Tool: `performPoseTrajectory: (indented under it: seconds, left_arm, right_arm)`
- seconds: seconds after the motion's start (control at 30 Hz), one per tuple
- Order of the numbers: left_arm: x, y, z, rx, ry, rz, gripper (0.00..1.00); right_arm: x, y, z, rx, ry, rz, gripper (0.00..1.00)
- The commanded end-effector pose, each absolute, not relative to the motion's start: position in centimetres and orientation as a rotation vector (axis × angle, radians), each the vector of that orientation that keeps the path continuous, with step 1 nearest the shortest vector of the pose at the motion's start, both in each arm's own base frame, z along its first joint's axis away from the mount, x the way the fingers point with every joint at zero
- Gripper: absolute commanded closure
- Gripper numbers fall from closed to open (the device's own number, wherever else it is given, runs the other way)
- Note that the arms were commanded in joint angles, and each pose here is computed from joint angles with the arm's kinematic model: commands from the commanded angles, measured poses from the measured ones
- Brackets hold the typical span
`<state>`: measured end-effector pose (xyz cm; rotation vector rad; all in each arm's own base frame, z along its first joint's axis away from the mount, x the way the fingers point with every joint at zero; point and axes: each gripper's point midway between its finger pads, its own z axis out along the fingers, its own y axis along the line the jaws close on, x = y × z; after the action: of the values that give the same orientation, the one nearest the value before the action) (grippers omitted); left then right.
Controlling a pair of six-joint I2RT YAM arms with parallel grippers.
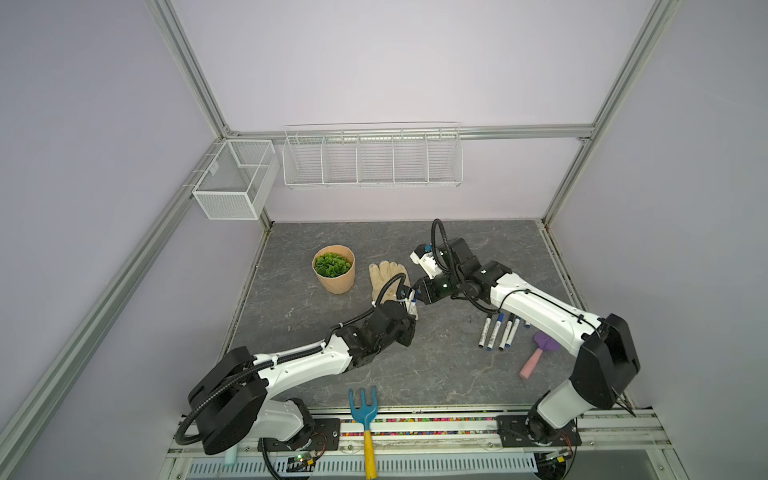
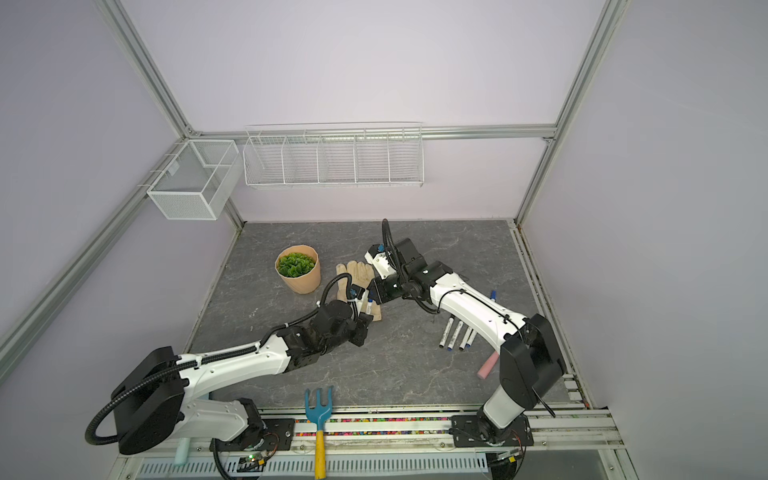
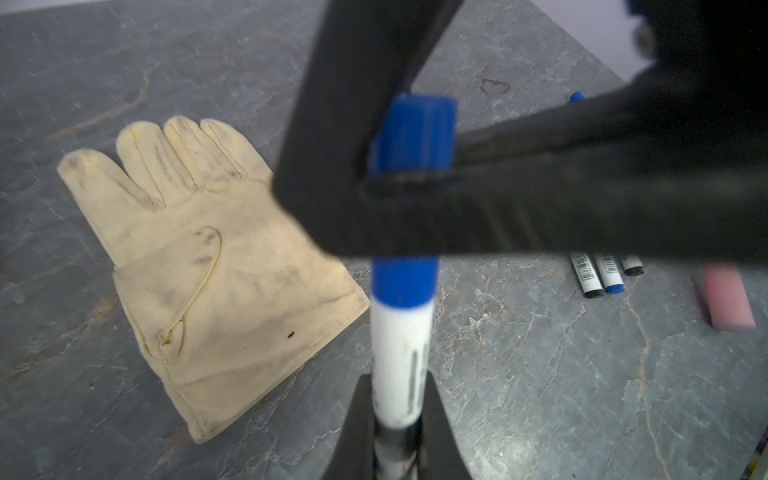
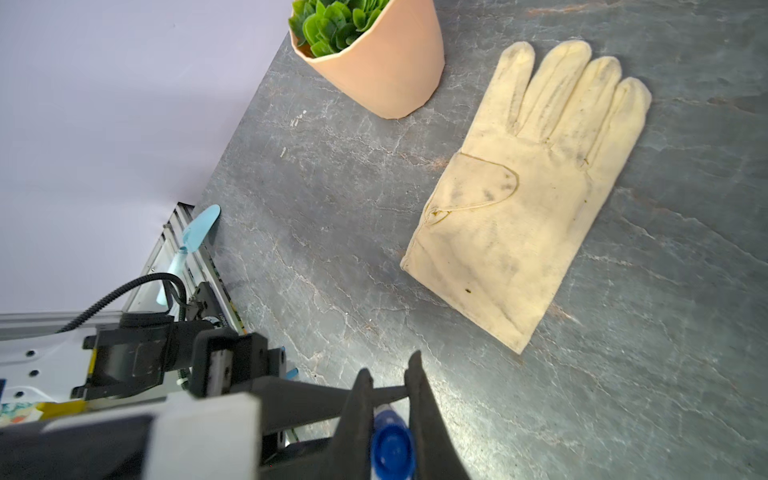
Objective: Insert the pens into the pen caps
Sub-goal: 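Grasp the capped marker with the right gripper from the left gripper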
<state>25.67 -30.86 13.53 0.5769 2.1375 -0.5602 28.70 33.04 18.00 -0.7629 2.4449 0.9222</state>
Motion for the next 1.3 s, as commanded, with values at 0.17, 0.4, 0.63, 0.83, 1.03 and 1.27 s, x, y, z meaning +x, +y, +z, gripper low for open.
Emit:
performPoseTrajectory:
  seconds: [0.17, 0.4, 0.63, 0.83, 1.03, 1.27]
  left_arm:
    - [33.0, -28.2, 40.2, 0.000, 1.340, -0.944, 1.00]
    - [32.0, -28.1, 35.8, -0.026, 1.429, -1.008, 1.00]
    - [29.6, -30.9, 31.0, 0.082, 1.581, -0.966, 1.00]
    - [27.1, -33.8, 24.9, 0.170, 1.723, -0.965, 1.00]
    - [26.1, -34.9, 20.7, 0.159, 1.801, -1.003, 1.00]
    - [26.0, -36.0, 20.3, 0.190, 1.804, -1.017, 1.00]
  right_arm:
    - [20.2, 24.8, 9.6, -0.497, 3.069, 0.971, 0.93]
    - [21.9, 23.8, 10.4, -0.354, 3.029, 0.993, 0.93]
    - [23.1, 25.1, 13.0, -0.358, 2.900, 1.093, 0.85]
    - [24.8, 25.7, 16.5, -0.358, 2.732, 1.117, 0.75]
    - [25.9, 25.6, 19.1, -0.366, 2.618, 1.083, 0.71]
    - [26.6, 26.1, 21.0, -0.369, 2.515, 1.120, 0.67]
